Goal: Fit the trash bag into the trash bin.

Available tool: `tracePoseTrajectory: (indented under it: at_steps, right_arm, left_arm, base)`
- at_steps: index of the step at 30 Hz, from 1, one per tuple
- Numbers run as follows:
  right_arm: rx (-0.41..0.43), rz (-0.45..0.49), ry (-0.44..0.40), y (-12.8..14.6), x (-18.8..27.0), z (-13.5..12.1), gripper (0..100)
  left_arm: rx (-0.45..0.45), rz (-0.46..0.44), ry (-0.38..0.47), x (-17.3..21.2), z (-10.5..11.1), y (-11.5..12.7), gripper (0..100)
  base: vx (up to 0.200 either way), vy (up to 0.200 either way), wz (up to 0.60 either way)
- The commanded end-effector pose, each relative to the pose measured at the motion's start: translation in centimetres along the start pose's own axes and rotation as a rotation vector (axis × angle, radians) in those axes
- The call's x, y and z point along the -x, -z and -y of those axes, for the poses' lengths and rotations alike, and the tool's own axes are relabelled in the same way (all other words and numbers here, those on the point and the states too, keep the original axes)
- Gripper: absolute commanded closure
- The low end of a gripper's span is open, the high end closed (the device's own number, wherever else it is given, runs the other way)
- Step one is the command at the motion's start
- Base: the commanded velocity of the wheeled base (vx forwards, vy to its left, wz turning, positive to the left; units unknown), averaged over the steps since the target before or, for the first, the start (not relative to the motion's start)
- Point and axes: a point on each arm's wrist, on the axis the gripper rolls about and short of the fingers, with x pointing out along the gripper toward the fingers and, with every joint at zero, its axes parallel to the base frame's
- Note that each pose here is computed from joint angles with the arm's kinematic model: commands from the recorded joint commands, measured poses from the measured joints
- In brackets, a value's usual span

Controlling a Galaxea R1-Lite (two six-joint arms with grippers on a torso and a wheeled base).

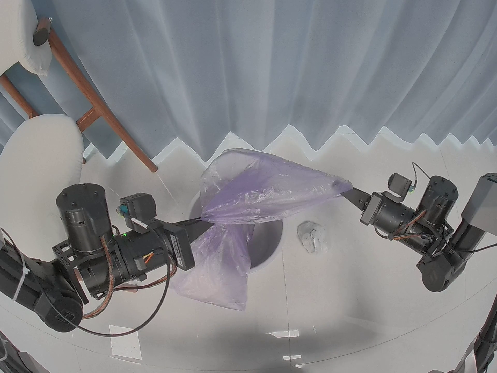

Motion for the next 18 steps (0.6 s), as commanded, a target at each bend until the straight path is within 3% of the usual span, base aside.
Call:
tracePoseTrajectory:
  at_steps: [1, 11, 12, 18]
  right_arm:
    - [-0.003, -0.006, -0.001, -0.2, 1.4, -1.0, 100]
    - [-0.01, -0.036, -0.04, 1.0, 0.1, -1.8, 100]
    - [-0.011, -0.039, -0.051, 1.2, -0.1, -2.1, 0]
    - [-0.077, -0.026, -0.034, 1.5, -0.4, -4.1, 0]
  left_arm:
    - [0.012, -0.04, 0.024, -0.4, -0.6, 0.6, 100]
    - [0.019, -0.104, 0.063, -0.6, 0.3, 2.0, 100]
    - [0.02, -0.114, 0.067, -0.5, 0.4, 2.3, 100]
    - [0.019, -0.107, 0.071, -0.5, 0.5, 2.2, 100]
  base:
    - [0.0, 0.0, 0.0]
    - [0.0, 0.0, 0.0]
    - [0.0, 0.0, 0.0]
    - [0.0, 0.0, 0.0]
